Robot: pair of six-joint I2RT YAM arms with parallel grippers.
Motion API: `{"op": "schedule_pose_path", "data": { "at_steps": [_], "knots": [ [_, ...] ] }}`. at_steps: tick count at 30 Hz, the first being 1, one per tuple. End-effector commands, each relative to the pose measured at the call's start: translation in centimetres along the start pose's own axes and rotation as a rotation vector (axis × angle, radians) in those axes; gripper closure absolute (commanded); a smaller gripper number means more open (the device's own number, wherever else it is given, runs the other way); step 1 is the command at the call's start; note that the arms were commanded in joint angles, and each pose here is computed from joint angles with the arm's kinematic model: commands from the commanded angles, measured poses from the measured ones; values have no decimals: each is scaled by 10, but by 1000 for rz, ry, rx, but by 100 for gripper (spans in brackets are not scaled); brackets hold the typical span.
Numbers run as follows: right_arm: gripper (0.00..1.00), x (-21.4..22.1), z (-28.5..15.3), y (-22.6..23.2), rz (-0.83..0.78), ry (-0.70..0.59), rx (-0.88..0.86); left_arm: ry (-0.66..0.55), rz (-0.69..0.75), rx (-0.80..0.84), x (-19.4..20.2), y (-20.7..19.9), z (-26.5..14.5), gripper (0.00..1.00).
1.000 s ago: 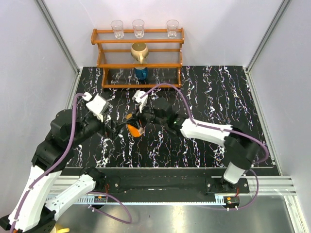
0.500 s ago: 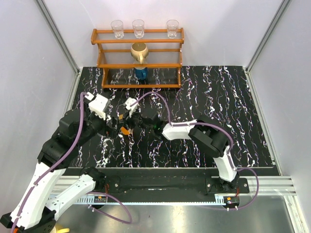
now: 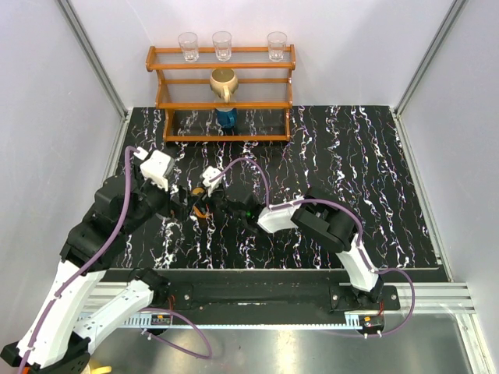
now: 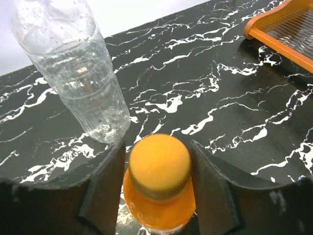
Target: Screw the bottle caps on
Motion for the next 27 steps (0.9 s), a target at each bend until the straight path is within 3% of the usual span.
{"op": "schedule_pose_path", "data": {
  "at_steps": [1,5,10,14,19,20,22,26,27],
  "knots": [
    [37,-6,-2,0,-5,-74,24,-35,-35,-37,-11,6,4,1],
    [27,-7,-5,2,-7,-67,22,-34,-42,-46,-12,8,6,1],
    [1,-15,-7,7,-13,-73,23,-45,-50,-56,-16,10,5,1],
    [0,-33,-13,14,-19,-64,38,-65,-53,-78,-23,14,6,1],
    [0,-94,-43,35,64,-42,62,-107,-53,-81,-44,19,18,1],
    [0,-89,-54,31,107,24,115,-123,-54,-80,-51,21,20,1],
    [0,-122,-79,35,160,16,175,-137,-53,-88,-61,25,31,1],
    [0,-151,-160,7,287,92,570,-162,-43,-124,-78,38,44,1],
    [0,-156,-175,6,287,100,599,-157,-42,-142,-78,44,46,1]
  ]
}}
Point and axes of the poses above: each gripper's point midway between its finger pads, its own z axis out along the fingers, its own y axis along the line the jaws close on, x = y × z, the point moved 3 cm from there along -z, back along the fingers, and after that the axes turned 15 degrees about z, right-handed, at the moved point
